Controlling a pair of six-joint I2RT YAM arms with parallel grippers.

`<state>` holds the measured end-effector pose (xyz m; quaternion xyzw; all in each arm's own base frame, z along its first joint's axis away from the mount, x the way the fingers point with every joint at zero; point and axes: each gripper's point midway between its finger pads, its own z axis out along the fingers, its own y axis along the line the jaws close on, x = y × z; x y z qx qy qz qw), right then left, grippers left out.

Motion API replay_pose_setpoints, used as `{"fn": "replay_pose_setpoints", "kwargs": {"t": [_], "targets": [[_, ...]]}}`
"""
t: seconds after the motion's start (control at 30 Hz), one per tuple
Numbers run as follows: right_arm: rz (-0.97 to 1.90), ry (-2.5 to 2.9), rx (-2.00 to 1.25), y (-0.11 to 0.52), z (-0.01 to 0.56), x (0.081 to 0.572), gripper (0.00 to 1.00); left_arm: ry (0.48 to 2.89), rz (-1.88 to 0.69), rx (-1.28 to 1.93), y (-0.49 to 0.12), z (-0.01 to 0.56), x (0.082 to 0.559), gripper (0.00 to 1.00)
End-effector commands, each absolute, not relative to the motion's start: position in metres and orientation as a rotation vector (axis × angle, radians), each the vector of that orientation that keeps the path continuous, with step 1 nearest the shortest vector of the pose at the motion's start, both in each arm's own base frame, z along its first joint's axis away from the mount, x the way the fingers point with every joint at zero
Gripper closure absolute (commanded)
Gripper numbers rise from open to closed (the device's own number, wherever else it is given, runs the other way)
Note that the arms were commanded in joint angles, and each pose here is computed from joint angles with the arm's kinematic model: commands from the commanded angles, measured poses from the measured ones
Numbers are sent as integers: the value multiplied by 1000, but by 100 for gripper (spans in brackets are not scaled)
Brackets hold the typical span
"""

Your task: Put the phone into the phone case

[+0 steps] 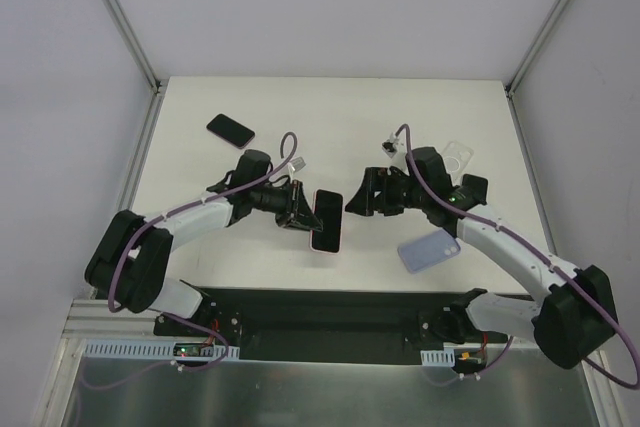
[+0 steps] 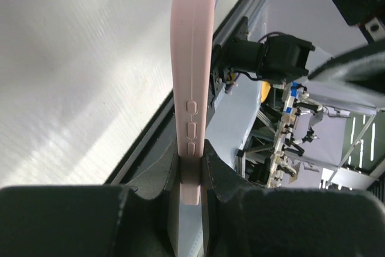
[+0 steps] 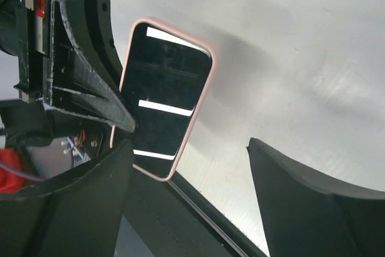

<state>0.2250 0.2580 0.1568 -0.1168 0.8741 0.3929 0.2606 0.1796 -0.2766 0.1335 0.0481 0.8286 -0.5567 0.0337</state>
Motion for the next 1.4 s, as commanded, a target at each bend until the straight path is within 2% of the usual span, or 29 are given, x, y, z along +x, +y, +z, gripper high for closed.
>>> {"fn": "replay_pose_setpoints", "kwargs": {"t": [0.0, 0.13, 0.27, 0.43, 0.63, 0.97, 1.0, 1.03, 1.2, 1.27, 1.33, 1.37], "targets": [[819, 2360, -204, 219, 164, 228, 18, 2504, -1628, 262, -289, 143, 212, 100], [655, 2399, -133, 192, 155, 225, 10, 2582, -1487, 238, -294, 127, 256, 100], [545, 2398, -78, 170, 150, 222, 4, 2608, -1473, 181, -294, 117, 293, 100], [435, 2390, -18, 147, 147, 219, 4, 2638, -1448, 81, -287, 98, 330, 100], [343, 2400, 25, 131, 145, 217, 4, 2688, -1448, 11, -280, 76, 340, 98], [137, 2476, 297, 100, 142, 211, 4, 2746, -1275, -80, -253, 61, 339, 62], [77, 2480, 347, 90, 138, 207, 4, 2744, -1254, -91, -249, 66, 337, 60], [63, 2481, 383, 87, 135, 205, 4, 2742, -1232, -111, -244, 68, 339, 54], [45, 2410, 654, 73, 126, 200, 1, 2680, -1114, -120, -227, 97, 341, 42], [24, 2414, 677, 70, 119, 197, 6, 2701, -1039, -134, -218, 103, 335, 22], [5, 2435, 726, 68, 112, 193, 10, 2671, -942, -111, -206, 119, 332, 18], [-32, 2440, 756, 62, 106, 188, 15, 2683, -913, -112, -201, 123, 325, 16]]}}
